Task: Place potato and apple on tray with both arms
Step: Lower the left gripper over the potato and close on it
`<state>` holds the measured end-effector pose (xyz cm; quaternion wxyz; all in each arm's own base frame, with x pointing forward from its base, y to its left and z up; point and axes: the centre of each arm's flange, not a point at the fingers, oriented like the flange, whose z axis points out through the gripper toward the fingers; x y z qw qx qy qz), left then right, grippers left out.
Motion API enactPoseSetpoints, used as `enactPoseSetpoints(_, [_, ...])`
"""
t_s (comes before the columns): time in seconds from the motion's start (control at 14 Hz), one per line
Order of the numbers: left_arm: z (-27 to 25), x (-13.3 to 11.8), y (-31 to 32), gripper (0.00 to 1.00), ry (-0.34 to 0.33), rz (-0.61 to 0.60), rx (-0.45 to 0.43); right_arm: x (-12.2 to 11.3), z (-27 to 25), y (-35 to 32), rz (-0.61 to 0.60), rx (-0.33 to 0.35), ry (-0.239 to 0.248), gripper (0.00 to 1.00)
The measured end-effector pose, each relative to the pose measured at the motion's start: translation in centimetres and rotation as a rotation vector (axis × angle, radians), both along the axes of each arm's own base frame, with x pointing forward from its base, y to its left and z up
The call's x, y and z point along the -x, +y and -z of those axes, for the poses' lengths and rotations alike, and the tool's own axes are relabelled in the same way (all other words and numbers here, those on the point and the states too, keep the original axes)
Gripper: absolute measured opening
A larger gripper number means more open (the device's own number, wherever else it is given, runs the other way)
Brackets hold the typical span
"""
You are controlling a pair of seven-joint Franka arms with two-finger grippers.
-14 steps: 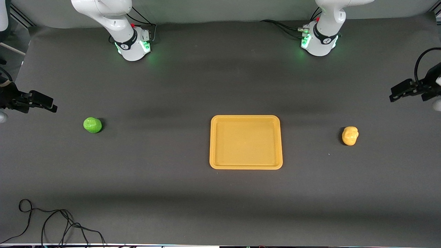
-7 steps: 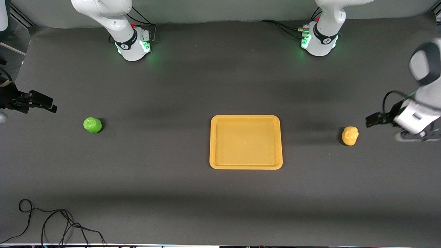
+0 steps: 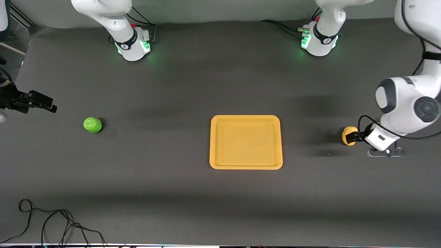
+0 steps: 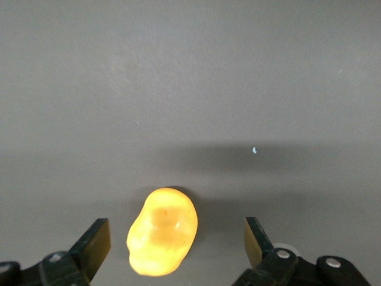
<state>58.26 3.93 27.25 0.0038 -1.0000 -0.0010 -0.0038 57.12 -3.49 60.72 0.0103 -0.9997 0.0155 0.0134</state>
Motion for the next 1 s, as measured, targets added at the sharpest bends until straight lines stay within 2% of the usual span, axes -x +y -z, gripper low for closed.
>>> enactPoseSetpoints(0.36, [2.9,1.4,0.9,1.0,0.033,0.091,0.003,0.0,0.0,0.0,0.0,0.0,0.0,1.0])
enactPoseSetpoints(0.79, [6.0,2.1,2.7,1.0,0.065,0.107,0.01,0.0,0.0,0.0,0.0,0.0,0.0,1.0])
enactPoseSetpoints(1.0, [7.5,3.0,2.5,1.0,0.05,0.111,0.01,0.0,0.0,0.0,0.0,0.0,0.0,1.0])
